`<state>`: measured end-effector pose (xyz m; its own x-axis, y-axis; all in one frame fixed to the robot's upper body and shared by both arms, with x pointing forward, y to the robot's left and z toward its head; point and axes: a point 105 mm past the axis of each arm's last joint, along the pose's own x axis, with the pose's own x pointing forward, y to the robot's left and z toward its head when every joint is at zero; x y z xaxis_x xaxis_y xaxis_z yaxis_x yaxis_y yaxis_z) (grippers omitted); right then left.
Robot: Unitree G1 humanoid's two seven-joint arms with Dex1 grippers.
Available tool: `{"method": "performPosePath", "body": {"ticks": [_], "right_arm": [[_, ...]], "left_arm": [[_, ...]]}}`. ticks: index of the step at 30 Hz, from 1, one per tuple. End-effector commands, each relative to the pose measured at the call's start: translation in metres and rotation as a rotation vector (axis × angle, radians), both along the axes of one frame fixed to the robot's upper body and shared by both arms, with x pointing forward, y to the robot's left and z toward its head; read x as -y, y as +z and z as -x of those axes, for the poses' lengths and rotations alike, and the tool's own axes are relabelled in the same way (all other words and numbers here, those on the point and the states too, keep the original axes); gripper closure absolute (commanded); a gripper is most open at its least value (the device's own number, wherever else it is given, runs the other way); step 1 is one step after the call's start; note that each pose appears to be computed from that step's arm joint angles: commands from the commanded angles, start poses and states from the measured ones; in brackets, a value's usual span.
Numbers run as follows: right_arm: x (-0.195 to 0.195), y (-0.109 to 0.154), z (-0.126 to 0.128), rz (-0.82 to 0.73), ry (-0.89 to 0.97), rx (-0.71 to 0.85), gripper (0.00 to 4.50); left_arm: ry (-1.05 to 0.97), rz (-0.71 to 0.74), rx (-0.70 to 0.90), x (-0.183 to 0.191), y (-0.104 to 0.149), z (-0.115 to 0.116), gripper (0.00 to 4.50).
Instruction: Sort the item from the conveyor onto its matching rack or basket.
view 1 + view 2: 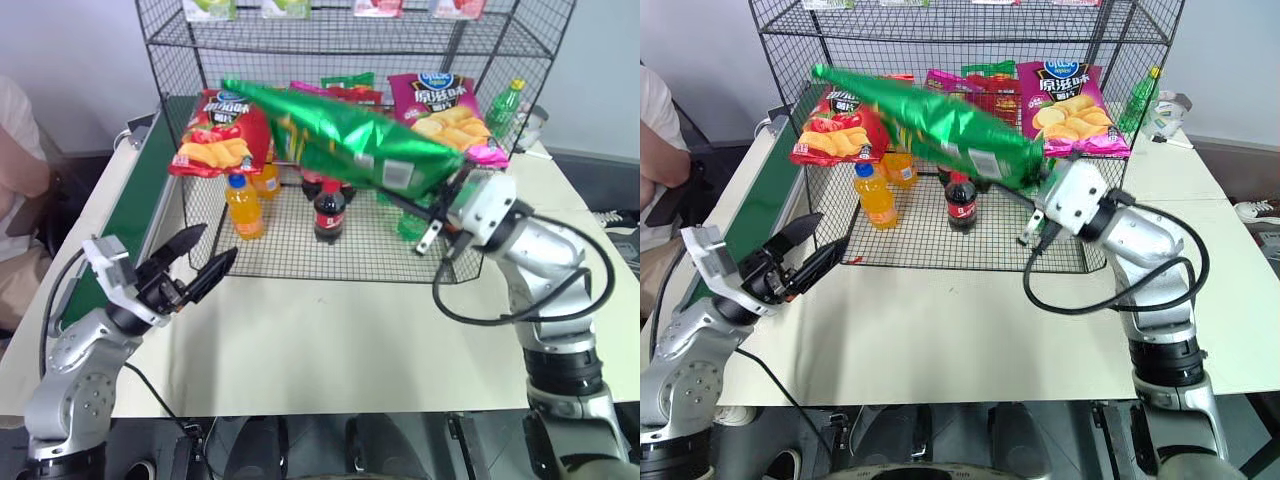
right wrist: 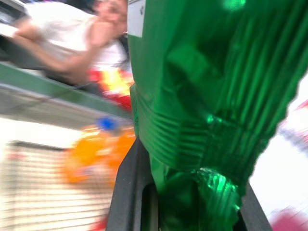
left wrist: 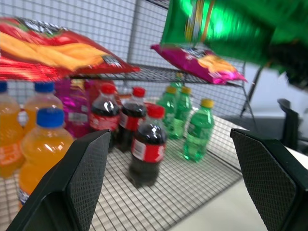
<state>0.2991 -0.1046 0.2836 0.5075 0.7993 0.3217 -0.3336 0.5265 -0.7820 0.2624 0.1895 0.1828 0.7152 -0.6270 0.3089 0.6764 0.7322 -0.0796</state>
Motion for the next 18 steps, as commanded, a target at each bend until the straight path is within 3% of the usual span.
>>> {"method": "performPosePath", "body": {"ticks": [1,6,14,18], "right_arm": [[-0.008,0.006,-0.007,0.133,-0.144,0.194,4.29],[-0.014,-0.006,-0.028,0.317,-0.289,0.317,4.29],[0.0,0.008,-0.054,0.4,-0.538,0.495,4.29],[-0.005,0.003,-0.063,0.418,-0.545,0.488,4.29]], "left_arm": [[-0.018,-0.021,0.032,0.013,0.003,0.001,0.25],[-0.016,-0.012,0.033,0.017,0.003,-0.001,0.25],[0.004,-0.005,0.032,0.02,0.0,-0.002,0.25],[0.016,-0.011,0.027,0.019,-0.002,-0.003,0.25]]}}
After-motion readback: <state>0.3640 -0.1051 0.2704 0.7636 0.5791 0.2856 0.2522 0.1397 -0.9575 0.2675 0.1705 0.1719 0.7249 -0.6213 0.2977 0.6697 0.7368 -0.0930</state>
